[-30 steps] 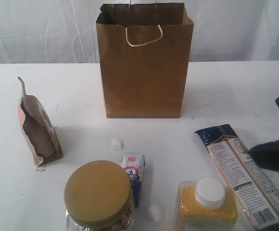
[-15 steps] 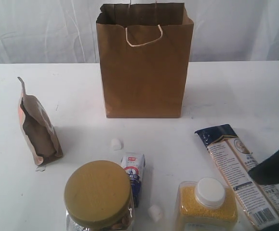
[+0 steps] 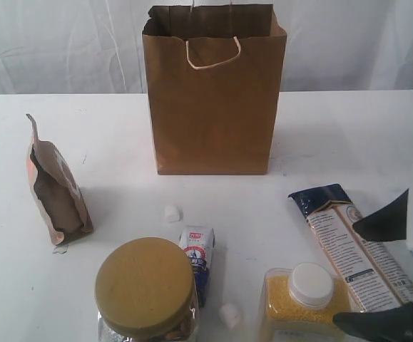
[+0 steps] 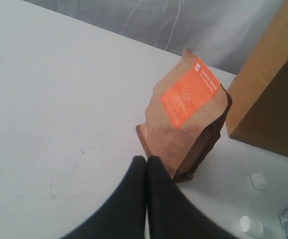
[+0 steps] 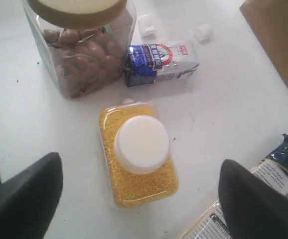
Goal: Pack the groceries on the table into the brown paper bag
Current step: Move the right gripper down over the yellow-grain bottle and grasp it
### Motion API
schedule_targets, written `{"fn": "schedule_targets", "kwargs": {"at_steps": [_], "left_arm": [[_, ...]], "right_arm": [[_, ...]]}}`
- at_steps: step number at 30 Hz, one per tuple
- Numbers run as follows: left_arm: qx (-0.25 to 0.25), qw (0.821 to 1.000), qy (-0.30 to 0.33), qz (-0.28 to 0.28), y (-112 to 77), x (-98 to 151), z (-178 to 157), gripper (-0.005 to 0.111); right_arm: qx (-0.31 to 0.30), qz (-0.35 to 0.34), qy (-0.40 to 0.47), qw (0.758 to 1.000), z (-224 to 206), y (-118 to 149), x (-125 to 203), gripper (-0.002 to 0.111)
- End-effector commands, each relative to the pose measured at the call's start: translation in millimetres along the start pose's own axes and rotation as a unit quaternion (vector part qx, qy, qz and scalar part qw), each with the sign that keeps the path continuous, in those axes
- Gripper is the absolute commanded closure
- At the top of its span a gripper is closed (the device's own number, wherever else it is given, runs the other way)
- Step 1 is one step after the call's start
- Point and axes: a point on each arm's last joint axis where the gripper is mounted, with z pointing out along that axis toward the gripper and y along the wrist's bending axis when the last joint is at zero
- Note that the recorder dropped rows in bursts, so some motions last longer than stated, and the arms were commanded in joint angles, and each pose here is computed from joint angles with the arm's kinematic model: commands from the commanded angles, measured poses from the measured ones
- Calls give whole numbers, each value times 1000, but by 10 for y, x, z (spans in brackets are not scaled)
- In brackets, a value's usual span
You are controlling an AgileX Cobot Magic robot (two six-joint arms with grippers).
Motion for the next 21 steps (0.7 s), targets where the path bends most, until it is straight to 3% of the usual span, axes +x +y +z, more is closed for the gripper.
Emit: {"fn": "schedule_targets", "kwargs": {"at_steps": [1, 13, 21], "left_arm": [[7, 1000, -5, -3, -17, -20, -17, 107], [8, 1000, -7, -3, -18, -26, -17, 107], [8, 1000, -7, -3, -18, -26, -17, 107]], "right_arm": [[-6, 4, 1, 1000, 61, 32, 63, 30], [-2, 11, -16, 1000, 294, 91, 240, 30], [2, 62, -14, 998, 550, -64, 216, 30]]}}
